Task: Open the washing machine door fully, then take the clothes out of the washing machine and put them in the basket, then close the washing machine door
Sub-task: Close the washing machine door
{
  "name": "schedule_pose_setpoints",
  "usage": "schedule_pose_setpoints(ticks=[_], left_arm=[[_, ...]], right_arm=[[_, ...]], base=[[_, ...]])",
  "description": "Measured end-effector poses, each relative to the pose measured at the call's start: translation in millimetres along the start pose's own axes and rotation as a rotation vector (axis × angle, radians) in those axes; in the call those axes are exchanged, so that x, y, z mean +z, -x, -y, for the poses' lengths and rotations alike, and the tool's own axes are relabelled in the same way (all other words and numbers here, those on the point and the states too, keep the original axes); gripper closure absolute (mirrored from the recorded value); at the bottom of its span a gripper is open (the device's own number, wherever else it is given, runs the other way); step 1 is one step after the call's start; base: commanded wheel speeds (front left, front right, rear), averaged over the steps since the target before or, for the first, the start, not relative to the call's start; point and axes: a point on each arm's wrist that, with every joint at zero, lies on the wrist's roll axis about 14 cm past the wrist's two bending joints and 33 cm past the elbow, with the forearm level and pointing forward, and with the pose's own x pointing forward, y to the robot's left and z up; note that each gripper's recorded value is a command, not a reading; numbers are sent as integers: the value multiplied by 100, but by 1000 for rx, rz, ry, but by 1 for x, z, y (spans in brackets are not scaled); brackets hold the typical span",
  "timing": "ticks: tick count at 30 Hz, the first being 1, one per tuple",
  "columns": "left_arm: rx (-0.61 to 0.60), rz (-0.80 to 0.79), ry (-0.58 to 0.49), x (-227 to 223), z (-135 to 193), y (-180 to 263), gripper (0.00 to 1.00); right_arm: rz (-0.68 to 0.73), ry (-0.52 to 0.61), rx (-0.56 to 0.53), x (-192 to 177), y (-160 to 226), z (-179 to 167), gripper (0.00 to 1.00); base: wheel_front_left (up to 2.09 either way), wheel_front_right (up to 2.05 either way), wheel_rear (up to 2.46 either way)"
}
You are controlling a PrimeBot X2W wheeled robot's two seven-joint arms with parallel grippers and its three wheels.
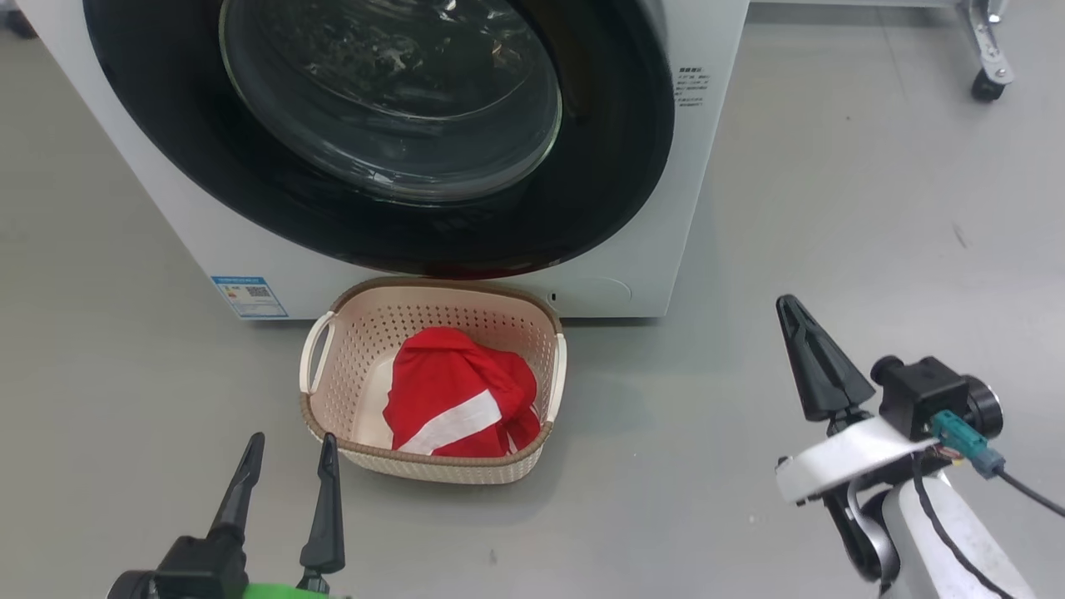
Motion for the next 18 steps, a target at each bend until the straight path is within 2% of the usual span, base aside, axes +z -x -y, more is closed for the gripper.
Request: schedule_pose_setpoints(ticks=[7,18], left_arm=[[24,14,3,3,-4,-12,0],[81,3,-3,-4,-18,-27,0]], right_arm=[[54,33,116,21,-52,-19,100],[93,19,218,32,-125,-40,100]], base=[[0,0,0],[0,0,0]])
